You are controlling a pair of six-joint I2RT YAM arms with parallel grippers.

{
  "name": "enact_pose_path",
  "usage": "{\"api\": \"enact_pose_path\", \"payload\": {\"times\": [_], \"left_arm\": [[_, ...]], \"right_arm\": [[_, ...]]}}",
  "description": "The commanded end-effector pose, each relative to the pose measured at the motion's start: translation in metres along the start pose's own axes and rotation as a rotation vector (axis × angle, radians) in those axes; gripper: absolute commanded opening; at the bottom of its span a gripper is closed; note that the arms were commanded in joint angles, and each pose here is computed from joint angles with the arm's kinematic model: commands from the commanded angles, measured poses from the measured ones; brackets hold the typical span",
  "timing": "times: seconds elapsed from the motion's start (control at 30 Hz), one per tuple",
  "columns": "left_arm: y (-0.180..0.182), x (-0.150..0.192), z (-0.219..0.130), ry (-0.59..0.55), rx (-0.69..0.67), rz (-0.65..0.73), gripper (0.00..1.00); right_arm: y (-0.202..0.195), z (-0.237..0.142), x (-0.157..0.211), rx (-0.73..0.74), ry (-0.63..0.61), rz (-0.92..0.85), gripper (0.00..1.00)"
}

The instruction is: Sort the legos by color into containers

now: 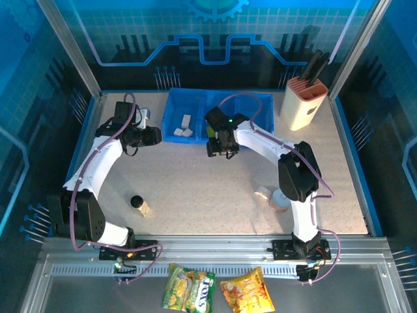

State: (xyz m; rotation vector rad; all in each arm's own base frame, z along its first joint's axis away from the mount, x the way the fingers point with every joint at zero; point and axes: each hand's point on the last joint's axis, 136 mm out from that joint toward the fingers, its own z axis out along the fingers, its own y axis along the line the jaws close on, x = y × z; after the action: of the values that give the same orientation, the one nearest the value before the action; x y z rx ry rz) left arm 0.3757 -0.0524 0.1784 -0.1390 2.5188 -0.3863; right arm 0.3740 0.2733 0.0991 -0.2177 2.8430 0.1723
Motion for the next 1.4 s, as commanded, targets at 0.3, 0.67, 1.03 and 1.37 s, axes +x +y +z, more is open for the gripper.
{"api": "enact_pose_path", "payload": {"times": [0.3, 0.67, 1.03, 1.37], "left_arm": [[0.002, -0.001, -0.001, -0.013, 0.012, -0.008, 0.47], [0.006, 0.0, 0.002, -0.004, -0.004, -0.01, 0.46], [0.008, 0.001, 0.004, 0.001, -0.009, -0.008, 0.46], [0.007, 0.001, 0.004, 0.001, -0.005, -0.01, 0.47]], "right_arm": [[-0.013, 0.02, -0.094, -0.03, -0.164, -0.098, 0.6], [-0.015, 0.039, -0.15, -0.032, -0.268, -0.149, 0.6], [-0.019, 0.058, -0.186, 0.04, -0.366, -0.193, 0.6], [-0.029, 0.062, -0.193, 0.099, -0.397, -0.207, 0.68]]}}
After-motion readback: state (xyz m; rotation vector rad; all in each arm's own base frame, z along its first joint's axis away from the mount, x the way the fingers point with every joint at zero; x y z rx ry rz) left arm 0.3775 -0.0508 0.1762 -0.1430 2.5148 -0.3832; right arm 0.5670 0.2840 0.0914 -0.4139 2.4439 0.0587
